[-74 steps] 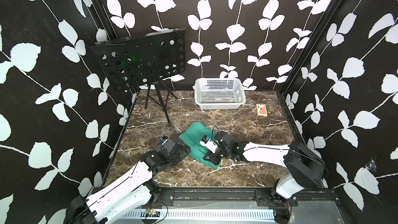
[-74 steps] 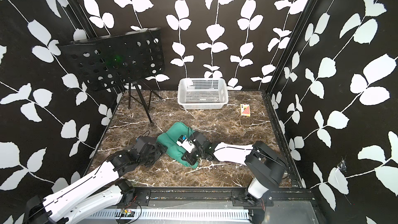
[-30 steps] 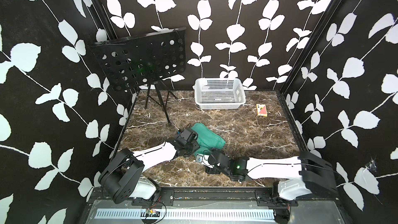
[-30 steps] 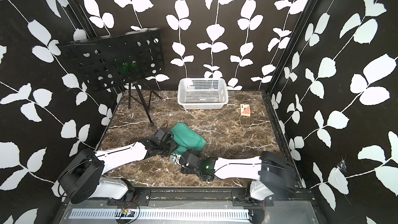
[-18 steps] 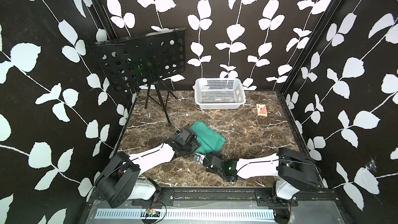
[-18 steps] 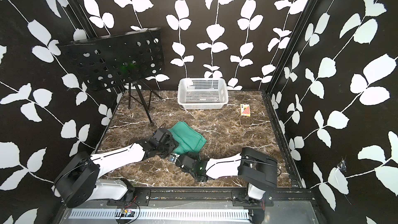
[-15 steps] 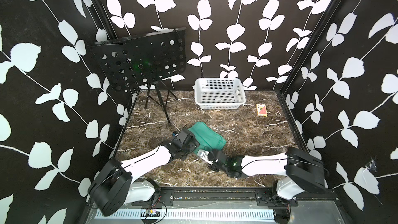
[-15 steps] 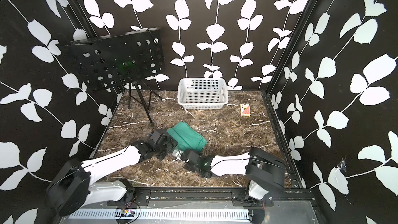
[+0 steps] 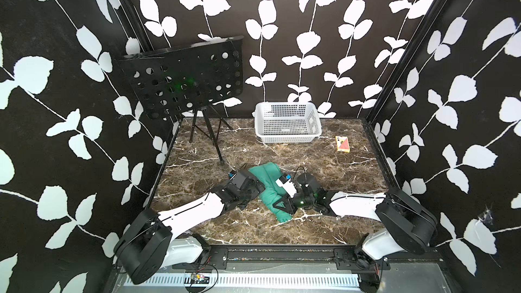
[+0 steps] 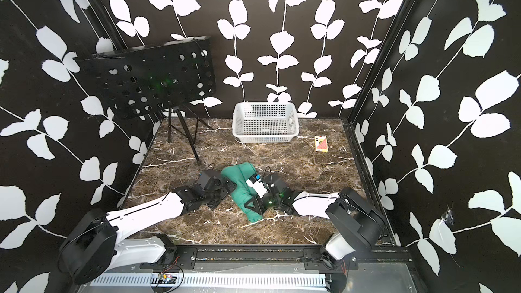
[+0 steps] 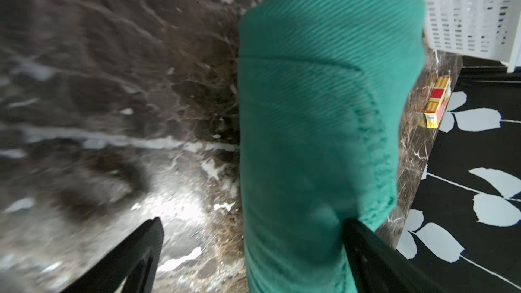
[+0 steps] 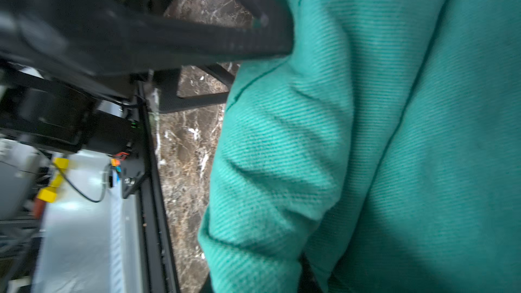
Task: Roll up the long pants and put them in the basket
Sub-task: Roll the long pant at the center of the board.
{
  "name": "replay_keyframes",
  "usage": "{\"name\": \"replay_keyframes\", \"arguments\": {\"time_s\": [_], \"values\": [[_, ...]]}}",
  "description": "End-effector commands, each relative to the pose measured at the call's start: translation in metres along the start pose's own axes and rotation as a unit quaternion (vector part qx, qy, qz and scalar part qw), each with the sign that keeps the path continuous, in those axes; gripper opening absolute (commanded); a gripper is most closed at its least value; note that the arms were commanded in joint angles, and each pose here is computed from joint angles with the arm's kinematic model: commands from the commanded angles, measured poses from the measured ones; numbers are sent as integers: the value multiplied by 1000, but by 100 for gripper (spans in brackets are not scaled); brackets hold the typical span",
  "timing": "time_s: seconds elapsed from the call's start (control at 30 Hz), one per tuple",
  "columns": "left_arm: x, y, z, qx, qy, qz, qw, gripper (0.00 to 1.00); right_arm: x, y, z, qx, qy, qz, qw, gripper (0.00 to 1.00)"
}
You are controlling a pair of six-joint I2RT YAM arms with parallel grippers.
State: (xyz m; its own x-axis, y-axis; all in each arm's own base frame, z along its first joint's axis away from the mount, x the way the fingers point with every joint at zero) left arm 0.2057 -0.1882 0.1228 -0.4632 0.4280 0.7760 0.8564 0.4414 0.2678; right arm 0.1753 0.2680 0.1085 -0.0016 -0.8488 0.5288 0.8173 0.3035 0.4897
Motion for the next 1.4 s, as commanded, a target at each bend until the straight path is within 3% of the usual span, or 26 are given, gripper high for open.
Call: {"name": "replay_keyframes", "arguments": {"time_s": [0.0,0.17,0.3,0.33,0.43,0.5,0.63,0.73,0.8,0.9,1.03,1.27,1.37], "values": [[-2,8,-21,-21,-50,-21,998,99,-1,-35,1,-85,55,86,991,0],[-6,13,-25,-32,-52,-39,997,99,-5,-33,2,-95,82,96,987,0],[-21,11,-27,-53,-41,-15,998,95,-2,-36,-4,-114,51,83,989,0],[-25,9,-29,-61,-36,-2,998,92,0,-36,-7,-120,30,76,989,4],[-36,4,-32,-89,-15,43,995,78,15,-36,-14,-135,-56,41,989,41],[-41,1,-29,-102,4,59,993,68,32,-31,-13,-133,-106,10,985,55],[-47,-1,-20,-125,45,75,988,59,72,-18,-2,-126,-192,-60,971,72],[-51,-2,-15,-135,65,79,986,53,97,-18,-7,-141,-271,-104,946,74],[-51,-2,-12,-137,77,77,984,49,106,-19,-14,-160,-313,-124,928,71],[-49,-3,-11,-144,89,73,983,45,95,-15,-21,-172,-326,-109,923,62],[-45,-5,-8,-139,95,73,983,33,65,5,-24,-170,-290,-88,938,53],[-24,-10,11,-96,116,52,987,1,18,33,-36,-143,-263,-42,953,13],[-7,-14,31,-54,153,36,986,0,-7,48,-39,-128,-232,-16,964,3]]}}
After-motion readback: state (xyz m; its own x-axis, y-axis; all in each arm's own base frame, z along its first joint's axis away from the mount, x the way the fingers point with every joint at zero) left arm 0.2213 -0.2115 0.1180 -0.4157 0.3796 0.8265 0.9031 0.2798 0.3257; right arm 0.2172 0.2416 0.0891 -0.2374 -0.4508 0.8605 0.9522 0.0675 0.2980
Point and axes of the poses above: each gripper's point midway between its finger pads, its own x axis back along the fingers, its own z axis along the line the jaws close on, y = z × x, the point moved 7 cm from there along x, back along the fingers, and after that the axes turned 9 degrees about -x, right-handed, at the moved point
